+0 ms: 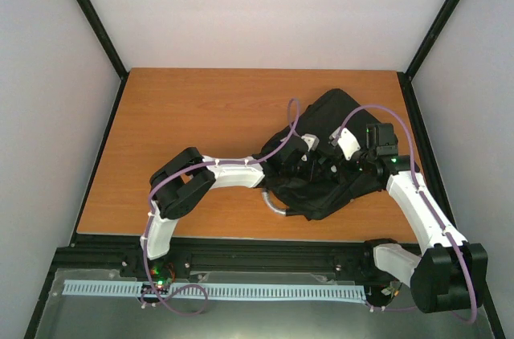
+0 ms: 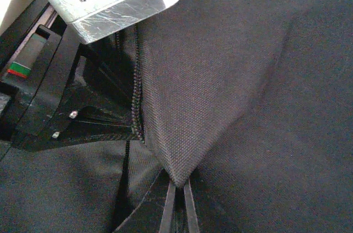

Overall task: Pack the student bag
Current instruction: Place the stationery in the student bag, then adjust the student bag at the center of the board.

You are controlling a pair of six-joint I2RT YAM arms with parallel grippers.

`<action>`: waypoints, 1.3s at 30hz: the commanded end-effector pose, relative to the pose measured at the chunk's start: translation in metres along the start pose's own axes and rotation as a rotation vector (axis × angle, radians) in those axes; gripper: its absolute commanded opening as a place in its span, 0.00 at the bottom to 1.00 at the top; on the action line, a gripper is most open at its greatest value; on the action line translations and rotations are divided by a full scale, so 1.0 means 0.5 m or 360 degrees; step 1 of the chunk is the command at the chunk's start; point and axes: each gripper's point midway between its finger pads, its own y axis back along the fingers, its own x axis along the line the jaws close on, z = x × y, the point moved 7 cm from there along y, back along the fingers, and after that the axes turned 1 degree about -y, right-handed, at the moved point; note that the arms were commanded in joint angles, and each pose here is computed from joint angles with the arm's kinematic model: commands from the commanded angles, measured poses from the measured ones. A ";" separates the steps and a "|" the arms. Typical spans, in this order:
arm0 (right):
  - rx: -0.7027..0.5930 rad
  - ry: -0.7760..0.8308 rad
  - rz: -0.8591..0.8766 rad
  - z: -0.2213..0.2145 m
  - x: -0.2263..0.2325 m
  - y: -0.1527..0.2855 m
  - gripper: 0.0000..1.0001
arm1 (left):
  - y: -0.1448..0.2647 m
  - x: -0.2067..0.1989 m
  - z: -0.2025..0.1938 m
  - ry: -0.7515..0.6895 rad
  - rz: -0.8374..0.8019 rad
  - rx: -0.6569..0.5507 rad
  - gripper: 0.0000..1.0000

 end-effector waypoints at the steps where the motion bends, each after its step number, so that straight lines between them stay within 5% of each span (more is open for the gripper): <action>1: -0.0035 0.0032 0.0016 0.008 0.003 0.002 0.03 | 0.014 -0.022 0.028 0.0006 -0.0043 -0.0083 0.01; 8: -0.0031 0.0028 0.0025 0.009 0.003 0.001 0.05 | 0.083 -0.032 0.017 -0.0024 -0.0056 0.0018 0.09; 14: -0.0036 0.0027 0.0041 0.011 0.004 0.002 0.33 | 0.156 -0.027 -0.031 -0.0038 -0.0109 0.0201 0.28; 22: -0.0124 0.0009 0.0017 0.039 0.001 0.044 0.54 | 0.297 0.018 -0.019 -0.0182 0.0179 0.0072 0.59; 27: -0.0074 -0.0133 -0.0055 0.045 -0.043 0.077 0.58 | 0.346 0.097 0.034 -0.0010 0.0303 -0.0008 0.75; 39: 0.0298 -0.0331 -0.0163 -0.097 -0.107 0.057 0.74 | 0.290 0.164 0.087 0.0354 -0.0023 0.0072 0.81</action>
